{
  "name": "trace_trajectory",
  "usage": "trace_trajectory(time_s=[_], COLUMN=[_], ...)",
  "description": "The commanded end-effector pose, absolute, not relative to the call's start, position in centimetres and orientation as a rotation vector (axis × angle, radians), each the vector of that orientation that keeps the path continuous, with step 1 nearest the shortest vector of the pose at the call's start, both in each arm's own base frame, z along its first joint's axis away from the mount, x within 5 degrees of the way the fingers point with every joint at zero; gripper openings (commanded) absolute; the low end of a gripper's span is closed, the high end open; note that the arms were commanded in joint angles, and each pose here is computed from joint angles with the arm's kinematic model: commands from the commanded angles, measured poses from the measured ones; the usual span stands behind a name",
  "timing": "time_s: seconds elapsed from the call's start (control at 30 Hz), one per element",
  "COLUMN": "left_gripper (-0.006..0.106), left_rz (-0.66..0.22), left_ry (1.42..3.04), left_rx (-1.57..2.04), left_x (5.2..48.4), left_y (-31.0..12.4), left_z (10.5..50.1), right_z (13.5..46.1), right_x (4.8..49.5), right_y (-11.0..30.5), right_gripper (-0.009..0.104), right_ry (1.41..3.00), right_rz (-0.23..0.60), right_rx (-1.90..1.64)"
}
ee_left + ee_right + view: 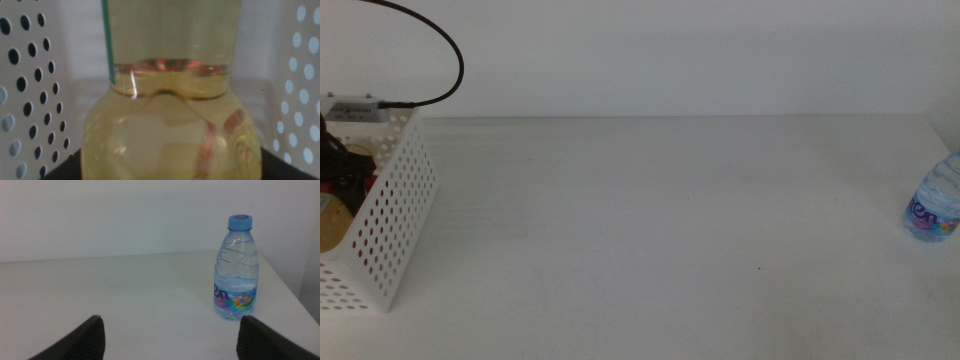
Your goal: Use arms to grab the bottles and put them into the dustbin to the left of the table.
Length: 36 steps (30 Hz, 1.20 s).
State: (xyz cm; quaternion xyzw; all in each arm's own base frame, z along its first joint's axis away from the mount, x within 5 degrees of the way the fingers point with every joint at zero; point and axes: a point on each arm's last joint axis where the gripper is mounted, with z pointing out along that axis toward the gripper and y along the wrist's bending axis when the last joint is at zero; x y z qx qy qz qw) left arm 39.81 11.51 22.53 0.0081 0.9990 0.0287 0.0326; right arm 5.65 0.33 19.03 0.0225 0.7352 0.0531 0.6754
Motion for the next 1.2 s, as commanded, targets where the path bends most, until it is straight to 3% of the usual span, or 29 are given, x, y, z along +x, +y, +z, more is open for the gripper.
trace_trajectory(time_s=[0.0, 0.1, 0.3, 0.73, 0.8, 0.97, 1.17], left_gripper=[0.075, 0.09, 0.09, 0.09, 0.09, 0.09, 0.09], left_rz=[0.134, 0.169, 0.119, 0.117, 0.073, -0.128, -0.322], left_ry=[3.026, 3.044, 2.97, 2.739, 2.671, 2.421, 2.192], left_rx=[-0.011, -0.055, -0.117, 0.047, 0.089, 0.314, 0.482], left_x=[39.2, 39.0, 39.0, 35.7, 34.9, 32.4, 28.4], left_y=[11.4, 11.6, 10.9, 5.4, 3.9, -0.9, -5.5], left_z=[25.7, 26.1, 28.7, 37.3, 38.8, 43.0, 44.8], right_z=[20.2, 20.2, 20.2, 20.2, 20.2, 20.2, 20.2], right_x=[5.4, 5.4, 5.4, 5.4, 5.4, 5.4, 5.4], right_y=[0.2, 0.2, 0.2, 0.2, 0.2, 0.2, 0.2], right_gripper=[0.07, 0.07, 0.07, 0.07, 0.07, 0.07, 0.07], right_ry=[1.542, 1.542, 1.542, 1.542, 1.542, 1.542, 1.542], right_rz=[0.105, 0.105, 0.105, 0.105, 0.105, 0.105, 0.105], right_rx=[0.048, 0.048, 0.048, 0.048, 0.048, 0.048, 0.048])
